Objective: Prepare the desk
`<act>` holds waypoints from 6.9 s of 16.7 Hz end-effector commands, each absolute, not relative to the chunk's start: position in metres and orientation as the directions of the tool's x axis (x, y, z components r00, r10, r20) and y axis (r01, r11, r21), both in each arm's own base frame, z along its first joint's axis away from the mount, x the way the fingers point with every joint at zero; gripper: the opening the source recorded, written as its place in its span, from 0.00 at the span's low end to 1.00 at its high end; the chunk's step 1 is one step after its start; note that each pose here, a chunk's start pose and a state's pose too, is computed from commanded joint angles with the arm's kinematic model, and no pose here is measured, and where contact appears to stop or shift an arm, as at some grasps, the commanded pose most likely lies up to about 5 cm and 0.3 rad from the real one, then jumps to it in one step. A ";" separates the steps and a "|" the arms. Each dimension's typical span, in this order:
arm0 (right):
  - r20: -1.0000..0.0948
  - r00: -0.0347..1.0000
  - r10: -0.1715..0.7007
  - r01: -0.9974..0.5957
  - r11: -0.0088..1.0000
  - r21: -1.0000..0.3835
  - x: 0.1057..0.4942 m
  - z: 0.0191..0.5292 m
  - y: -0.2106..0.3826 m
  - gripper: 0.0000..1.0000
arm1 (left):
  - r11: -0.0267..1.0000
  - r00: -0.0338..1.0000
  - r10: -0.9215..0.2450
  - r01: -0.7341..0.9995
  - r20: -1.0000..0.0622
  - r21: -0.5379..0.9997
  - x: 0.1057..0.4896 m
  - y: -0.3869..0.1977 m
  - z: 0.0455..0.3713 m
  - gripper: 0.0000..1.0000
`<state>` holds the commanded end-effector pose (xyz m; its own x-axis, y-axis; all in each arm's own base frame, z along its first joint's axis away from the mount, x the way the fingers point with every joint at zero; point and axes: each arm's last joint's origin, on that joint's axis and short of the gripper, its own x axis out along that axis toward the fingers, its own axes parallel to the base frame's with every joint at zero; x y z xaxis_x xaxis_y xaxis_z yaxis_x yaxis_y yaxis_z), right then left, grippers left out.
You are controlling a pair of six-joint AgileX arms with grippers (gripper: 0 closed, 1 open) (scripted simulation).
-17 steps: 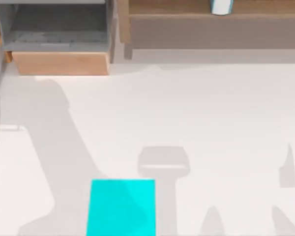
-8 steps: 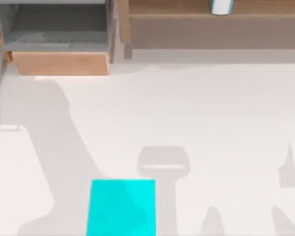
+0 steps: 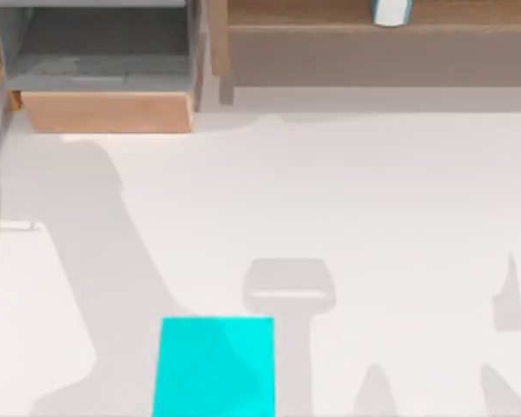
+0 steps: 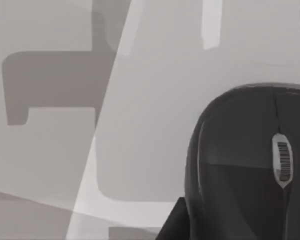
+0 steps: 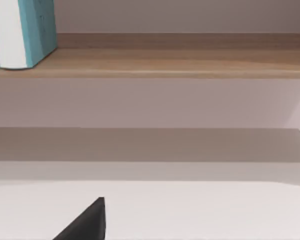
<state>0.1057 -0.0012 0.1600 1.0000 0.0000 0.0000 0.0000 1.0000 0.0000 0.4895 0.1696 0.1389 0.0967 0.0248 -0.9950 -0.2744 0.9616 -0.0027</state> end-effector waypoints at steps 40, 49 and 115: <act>0.000 1.000 0.000 0.000 1.000 0.000 0.106 0.160 -0.001 1.00 | 1.000 0.102 -0.001 -0.006 -0.995 -0.001 0.203 -0.223 0.153 0.00; 0.000 1.000 0.000 0.000 1.000 0.000 0.106 0.160 -0.001 1.00 | 1.000 0.101 0.000 -0.007 -0.995 -0.001 0.200 -0.224 0.152 0.00; 0.000 1.000 0.000 0.000 1.000 0.000 0.106 0.160 -0.001 1.00 | 0.965 0.416 -0.262 0.113 -0.871 -0.237 0.286 -0.154 0.157 1.00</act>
